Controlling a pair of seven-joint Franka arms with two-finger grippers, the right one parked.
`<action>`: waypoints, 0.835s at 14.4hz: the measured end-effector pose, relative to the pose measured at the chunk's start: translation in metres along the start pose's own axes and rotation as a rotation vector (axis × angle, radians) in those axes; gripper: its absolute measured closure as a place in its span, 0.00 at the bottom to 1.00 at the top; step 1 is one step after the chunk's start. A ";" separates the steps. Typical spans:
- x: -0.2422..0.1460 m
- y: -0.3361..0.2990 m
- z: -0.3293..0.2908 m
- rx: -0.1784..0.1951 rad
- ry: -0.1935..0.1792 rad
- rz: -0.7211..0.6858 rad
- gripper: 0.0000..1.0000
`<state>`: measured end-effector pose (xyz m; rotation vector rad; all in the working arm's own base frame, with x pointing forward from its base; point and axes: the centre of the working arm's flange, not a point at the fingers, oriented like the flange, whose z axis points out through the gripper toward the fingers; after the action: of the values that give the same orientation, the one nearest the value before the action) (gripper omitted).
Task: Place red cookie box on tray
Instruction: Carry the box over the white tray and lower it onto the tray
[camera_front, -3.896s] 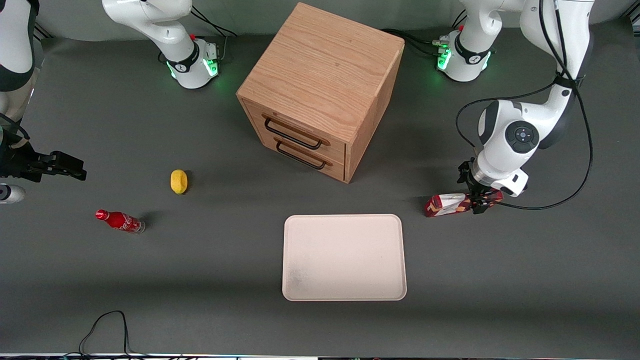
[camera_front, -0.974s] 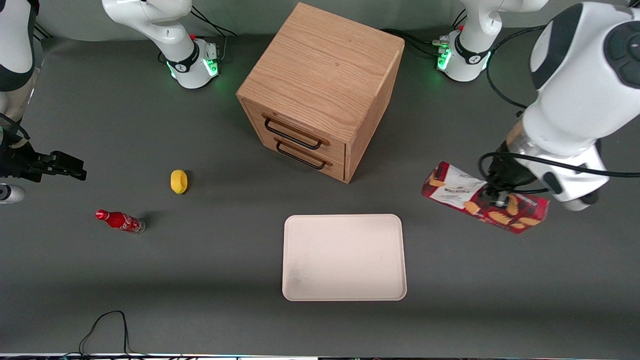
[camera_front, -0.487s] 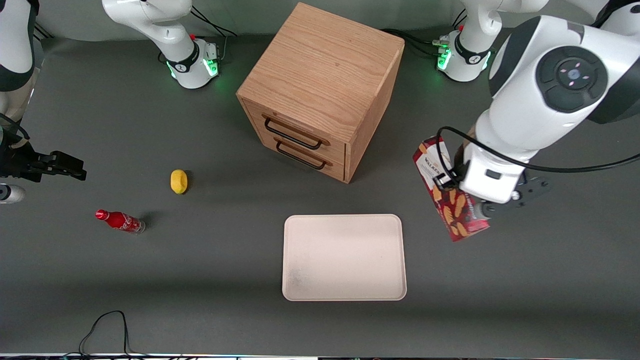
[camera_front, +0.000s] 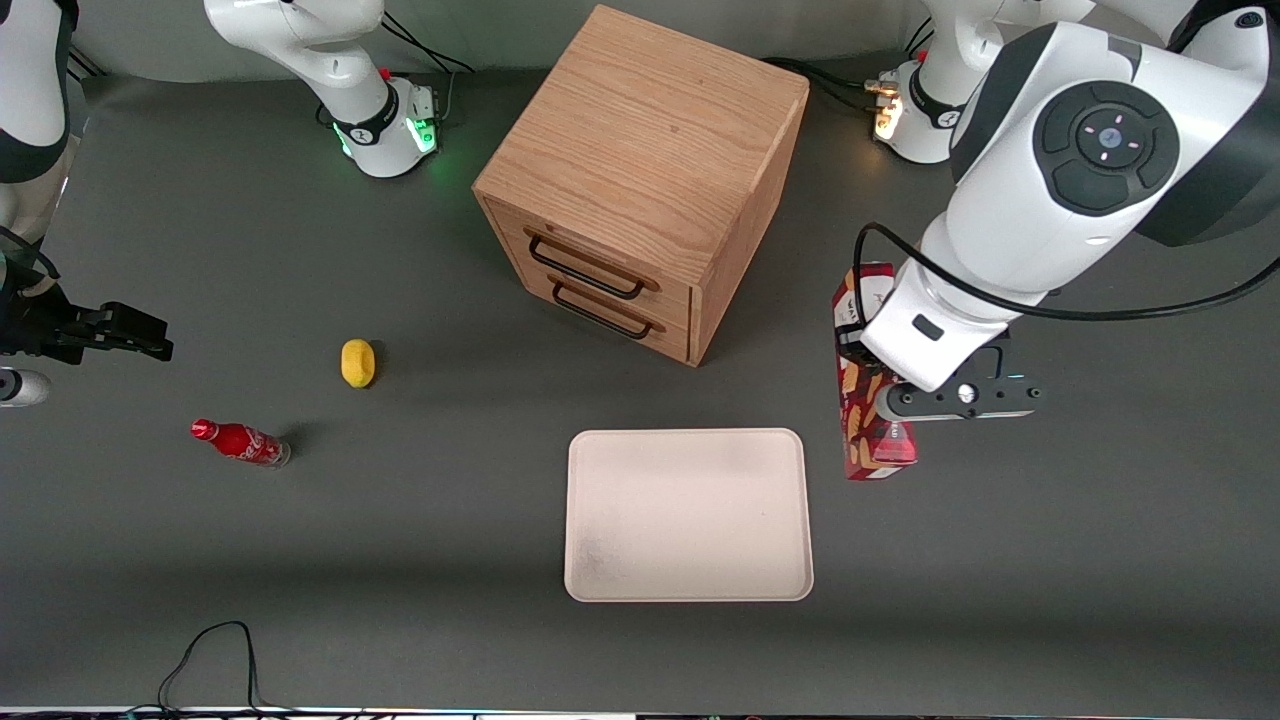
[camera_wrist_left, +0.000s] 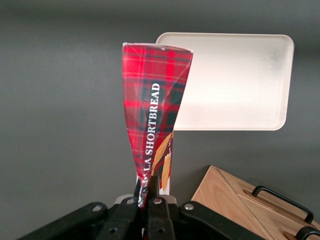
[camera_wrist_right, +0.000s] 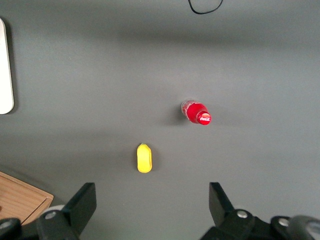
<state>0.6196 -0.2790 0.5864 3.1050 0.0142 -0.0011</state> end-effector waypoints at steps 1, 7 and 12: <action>0.000 0.005 0.004 -0.002 -0.001 0.015 0.97; 0.025 0.024 0.066 -0.013 -0.018 0.039 0.97; 0.064 0.029 0.180 -0.029 -0.038 0.035 0.97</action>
<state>0.6836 -0.3142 0.4072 3.0750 -0.0412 -0.0589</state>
